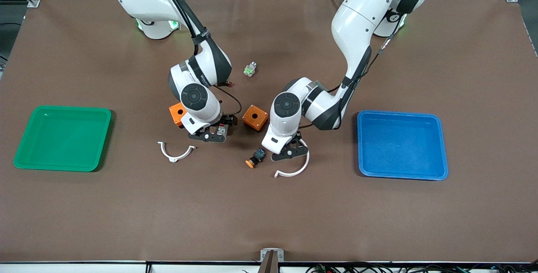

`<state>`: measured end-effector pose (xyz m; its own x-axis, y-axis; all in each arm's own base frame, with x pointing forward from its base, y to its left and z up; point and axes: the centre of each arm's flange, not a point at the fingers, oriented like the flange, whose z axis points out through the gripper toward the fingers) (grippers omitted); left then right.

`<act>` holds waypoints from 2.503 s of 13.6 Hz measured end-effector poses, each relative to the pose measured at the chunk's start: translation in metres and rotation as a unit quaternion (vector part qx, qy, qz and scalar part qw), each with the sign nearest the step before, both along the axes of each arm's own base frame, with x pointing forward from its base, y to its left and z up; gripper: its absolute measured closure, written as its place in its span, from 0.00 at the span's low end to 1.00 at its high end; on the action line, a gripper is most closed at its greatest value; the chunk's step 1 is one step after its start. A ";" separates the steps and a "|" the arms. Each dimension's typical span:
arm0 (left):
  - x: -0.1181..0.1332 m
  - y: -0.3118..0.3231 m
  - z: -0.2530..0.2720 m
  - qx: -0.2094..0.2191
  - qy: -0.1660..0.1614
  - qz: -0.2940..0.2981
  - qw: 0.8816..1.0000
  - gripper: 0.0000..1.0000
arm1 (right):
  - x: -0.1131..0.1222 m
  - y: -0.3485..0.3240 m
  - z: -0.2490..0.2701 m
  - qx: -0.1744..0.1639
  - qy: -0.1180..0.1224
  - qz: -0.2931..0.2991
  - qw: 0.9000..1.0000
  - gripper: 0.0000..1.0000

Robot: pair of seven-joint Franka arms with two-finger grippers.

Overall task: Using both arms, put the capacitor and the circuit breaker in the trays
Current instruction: 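Close the left gripper on the capacitor while the right gripper grasps the breaker, then carry the capacitor to the blue tray while the right gripper carries the breaker, then lower and release the capacitor in the blue tray while the right gripper releases the breaker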

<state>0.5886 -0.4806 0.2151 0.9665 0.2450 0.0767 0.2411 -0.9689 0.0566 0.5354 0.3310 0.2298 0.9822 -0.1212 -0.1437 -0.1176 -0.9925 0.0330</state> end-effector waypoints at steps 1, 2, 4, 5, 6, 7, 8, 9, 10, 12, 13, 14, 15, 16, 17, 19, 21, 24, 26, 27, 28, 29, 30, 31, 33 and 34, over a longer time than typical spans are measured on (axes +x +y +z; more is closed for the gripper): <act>0.012 0.010 0.015 -0.001 -0.012 0.009 1.000 0.66 | 0.000 0.000 -0.002 -0.001 0.001 0.000 1.000 0.03; 0.026 0.025 0.034 -0.001 -0.022 0.022 1.000 0.66 | 0.000 0.000 -0.003 -0.001 0.001 0.000 1.000 0.04; 0.058 0.074 0.084 0.000 -0.029 0.060 0.998 0.66 | 0.000 0.000 -0.003 -0.001 0.001 0.000 1.000 0.22; 0.072 0.104 0.110 0.003 -0.028 0.077 0.997 0.66 | 0.000 0.000 -0.003 -0.001 0.001 0.000 1.000 0.28; 0.082 0.134 0.133 0.006 -0.025 0.092 0.995 0.66 | 0.000 0.000 -0.003 -0.001 0.000 0.000 1.000 0.30; 0.089 0.162 0.150 0.009 -0.023 0.107 0.994 0.66 | 0.000 0.000 -0.003 -0.001 0.000 0.000 1.000 0.40; 0.094 0.188 0.161 0.012 -0.022 0.121 0.992 0.66 | 0.000 0.000 -0.003 0.000 0.000 0.000 1.000 0.51; 0.097 0.212 0.165 0.018 -0.022 0.135 0.990 0.66 | 0.000 0.000 -0.003 0.000 0.000 0.000 1.000 0.60; 0.100 0.239 0.164 0.029 -0.020 0.145 0.989 0.66 | 0.000 0.000 -0.003 0.000 0.000 0.000 1.000 0.59; 0.105 0.300 0.154 0.053 -0.007 0.148 0.988 0.66 | 0.001 0.000 -0.002 0.000 -0.001 0.000 1.000 0.59; 0.106 0.332 0.147 0.061 0.004 0.150 0.987 0.66 | 0.001 0.000 -0.002 0.000 -0.001 0.000 1.000 0.59; 0.105 0.363 0.137 0.066 0.017 0.153 0.986 0.66 | 0.002 0.000 -0.001 0.000 0.000 0.000 1.000 0.59; 0.103 0.389 0.126 0.070 0.031 0.157 0.985 0.66 | 0.003 -0.001 0.002 -0.002 0.003 -0.001 1.000 0.59; 0.098 0.408 0.114 0.074 0.045 0.162 0.983 0.66 | 0.005 -0.003 0.008 -0.005 0.009 -0.002 1.000 0.59; 0.093 0.423 0.102 0.076 0.059 0.170 0.981 0.66 | 0.010 -0.007 0.020 -0.009 0.017 -0.006 1.000 0.59; 0.080 0.443 0.082 0.079 0.079 0.181 0.977 0.66 | 0.025 -0.023 0.062 -0.015 0.038 -0.020 0.999 0.59; 0.064 0.450 0.069 0.079 0.088 0.183 0.976 0.66 | 0.046 -0.055 0.124 -0.022 0.060 -0.033 0.997 0.59; 0.036 0.467 0.051 0.072 0.082 0.184 0.977 0.66 | 0.072 -0.139 0.203 -0.032 0.094 -0.025 0.995 0.59; 0.021 0.484 0.041 0.064 0.076 0.185 0.978 0.66 | 0.086 -0.215 0.225 -0.023 0.106 -0.012 0.994 0.59; 0.016 0.488 0.037 0.060 0.073 0.185 0.978 0.66 | 0.092 -0.259 0.228 -0.017 0.109 -0.001 0.994 0.59; 0.012 0.489 0.033 0.056 0.071 0.185 0.978 0.66 | 0.096 -0.303 0.227 -0.013 0.110 0.010 0.994 0.59; 0.009 0.487 0.028 0.052 0.068 0.185 0.979 0.66 | 0.097 -0.349 0.225 -0.008 0.111 0.020 0.994 0.59; 0.006 0.484 0.023 0.048 0.065 0.183 0.980 0.66 | 0.098 -0.392 0.223 -0.002 0.106 0.028 0.994 0.59; 0.002 0.480 0.019 0.044 0.060 0.182 0.981 0.66 | 0.098 -0.430 0.221 0.002 0.094 0.037 0.995 0.59; -0.002 0.474 0.012 0.036 0.057 0.181 0.981 0.66 | 0.096 -0.497 0.212 0.001 0.070 0.057 0.996 0.59; -0.004 0.469 0.010 0.032 0.059 0.180 0.981 0.66 | 0.094 -0.523 0.203 0.002 0.061 0.066 0.996 0.59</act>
<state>0.5849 -0.0112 0.2254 0.8211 0.5708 -0.0036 0.5700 -0.8202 -0.0493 0.6298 -0.1925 0.4331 0.9647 0.0093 -0.2632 0.0192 -0.9992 0.0349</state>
